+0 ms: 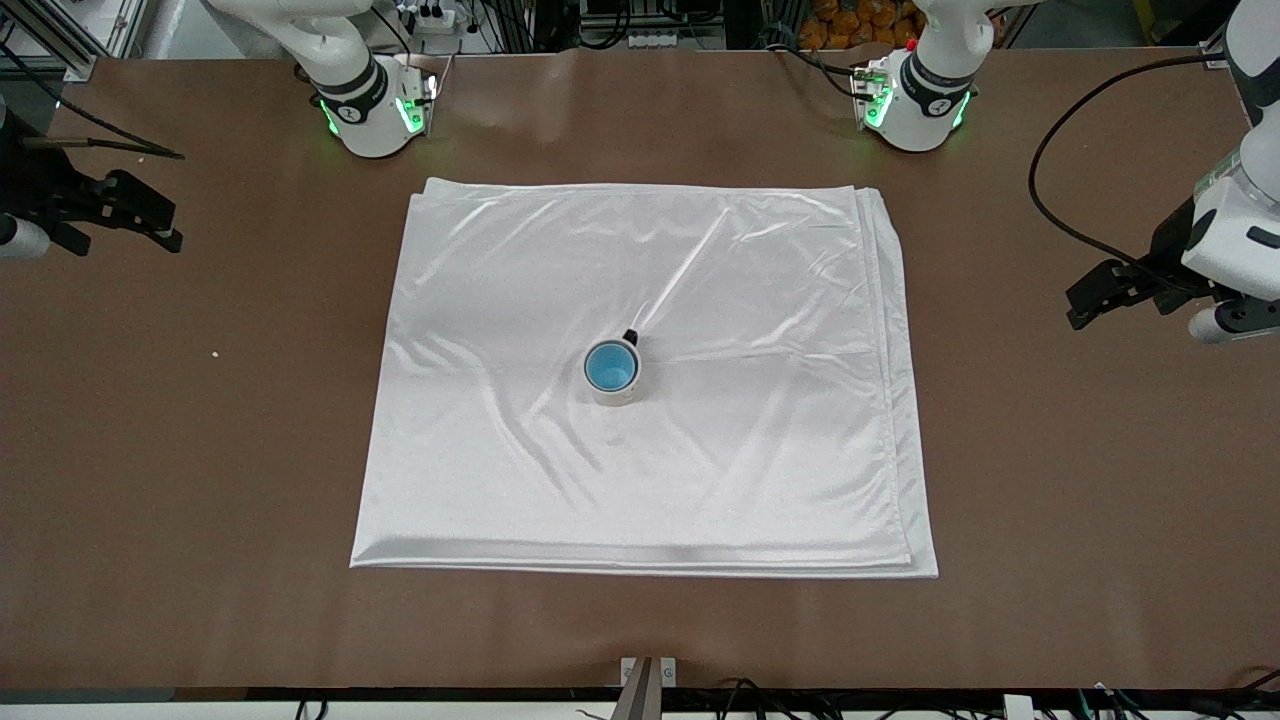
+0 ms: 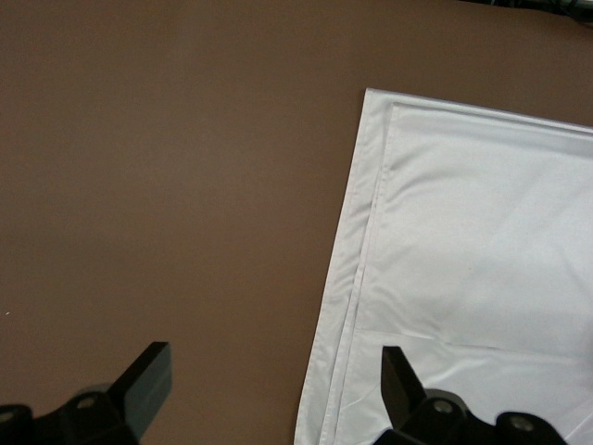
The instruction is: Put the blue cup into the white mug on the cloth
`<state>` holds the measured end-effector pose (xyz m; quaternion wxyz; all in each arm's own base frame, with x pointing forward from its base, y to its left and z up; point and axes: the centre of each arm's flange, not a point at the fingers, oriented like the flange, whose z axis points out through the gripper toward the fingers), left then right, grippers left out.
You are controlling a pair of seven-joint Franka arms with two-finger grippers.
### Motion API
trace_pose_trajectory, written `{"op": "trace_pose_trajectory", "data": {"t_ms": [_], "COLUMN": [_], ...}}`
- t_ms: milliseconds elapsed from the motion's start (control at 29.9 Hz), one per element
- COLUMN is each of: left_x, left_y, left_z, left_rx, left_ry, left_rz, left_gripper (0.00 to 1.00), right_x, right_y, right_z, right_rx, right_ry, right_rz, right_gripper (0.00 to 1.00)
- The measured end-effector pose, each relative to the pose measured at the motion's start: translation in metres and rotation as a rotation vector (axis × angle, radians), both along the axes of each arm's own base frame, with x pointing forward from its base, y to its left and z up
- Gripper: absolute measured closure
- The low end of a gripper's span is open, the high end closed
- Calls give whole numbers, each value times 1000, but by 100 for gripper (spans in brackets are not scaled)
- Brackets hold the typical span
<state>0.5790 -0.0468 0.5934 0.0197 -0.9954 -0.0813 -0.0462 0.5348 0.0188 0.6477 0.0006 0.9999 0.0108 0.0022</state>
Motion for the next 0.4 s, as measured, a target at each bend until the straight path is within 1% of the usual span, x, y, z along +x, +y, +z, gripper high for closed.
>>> {"op": "trace_pose_trajectory", "data": {"t_ms": [401], "left_x": [-1], "left_y": [-2], "left_z": [-1], "left_rx": [1], "left_ry": [10], "left_rz": [-2], "left_gripper": [0], "right_x": [0], "right_y": [1], "right_z": [0], "right_rx": [0], "right_ry": [1], "right_rz": [2], "right_gripper": [0]}}
